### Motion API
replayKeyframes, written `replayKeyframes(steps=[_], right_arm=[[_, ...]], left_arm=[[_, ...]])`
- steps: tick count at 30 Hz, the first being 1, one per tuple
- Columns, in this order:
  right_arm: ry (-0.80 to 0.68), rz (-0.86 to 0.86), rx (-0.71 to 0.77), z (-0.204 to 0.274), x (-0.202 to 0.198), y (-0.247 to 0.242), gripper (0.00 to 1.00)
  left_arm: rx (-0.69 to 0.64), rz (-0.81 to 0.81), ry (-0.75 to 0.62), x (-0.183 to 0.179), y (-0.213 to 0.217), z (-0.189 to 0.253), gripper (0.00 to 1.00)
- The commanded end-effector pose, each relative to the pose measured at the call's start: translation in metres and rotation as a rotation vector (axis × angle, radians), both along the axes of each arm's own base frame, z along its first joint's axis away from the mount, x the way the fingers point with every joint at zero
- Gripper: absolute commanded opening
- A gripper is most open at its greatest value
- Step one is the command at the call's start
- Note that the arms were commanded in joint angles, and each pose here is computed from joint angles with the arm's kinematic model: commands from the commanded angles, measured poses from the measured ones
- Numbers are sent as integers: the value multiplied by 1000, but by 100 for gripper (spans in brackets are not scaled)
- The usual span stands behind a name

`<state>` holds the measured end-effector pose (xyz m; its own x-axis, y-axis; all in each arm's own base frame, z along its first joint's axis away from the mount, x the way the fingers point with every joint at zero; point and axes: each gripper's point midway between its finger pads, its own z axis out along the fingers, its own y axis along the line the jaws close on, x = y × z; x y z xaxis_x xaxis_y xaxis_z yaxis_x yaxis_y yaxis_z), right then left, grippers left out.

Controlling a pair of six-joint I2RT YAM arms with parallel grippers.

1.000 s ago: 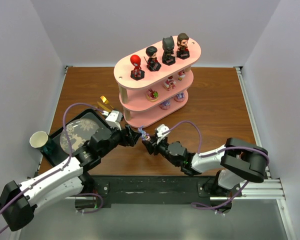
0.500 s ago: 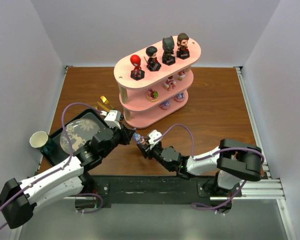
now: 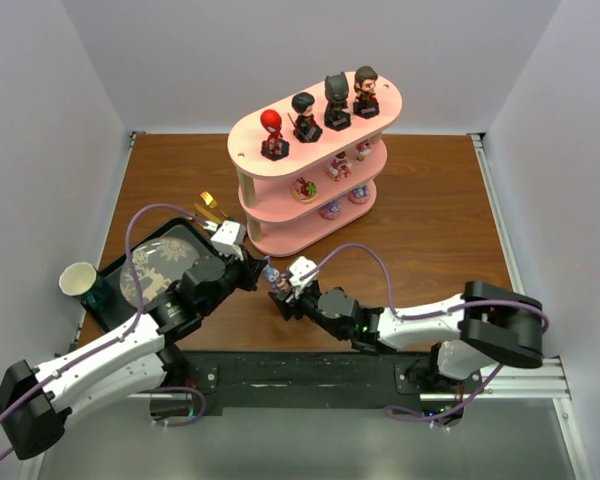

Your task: Place and organize the plastic toys onto the shelf

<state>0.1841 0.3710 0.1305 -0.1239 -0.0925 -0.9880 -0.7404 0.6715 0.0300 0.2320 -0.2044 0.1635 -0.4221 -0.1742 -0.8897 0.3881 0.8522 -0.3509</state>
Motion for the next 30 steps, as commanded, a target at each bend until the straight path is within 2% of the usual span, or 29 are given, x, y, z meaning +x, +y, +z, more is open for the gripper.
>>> replayKeyframes(steps=[1,9,13,23,30], right_arm=[[32,73,50,42,-10,10,61],[124,154,67,54,-2,4,73],[129,114,37,55,5,1,73],[158,46,5,47,16,-5,65],[167,22,19,50,21,-10,54]], left_arm=[[-3,-89,-164,2,-13,50,0],[70,-184,-208,-7,-24,58,0],[84,-191,-208,-8,-29,60,0],[144,-198,-228,-10,-35,60,0],[186,-199,-224,-13,-39,52,0]])
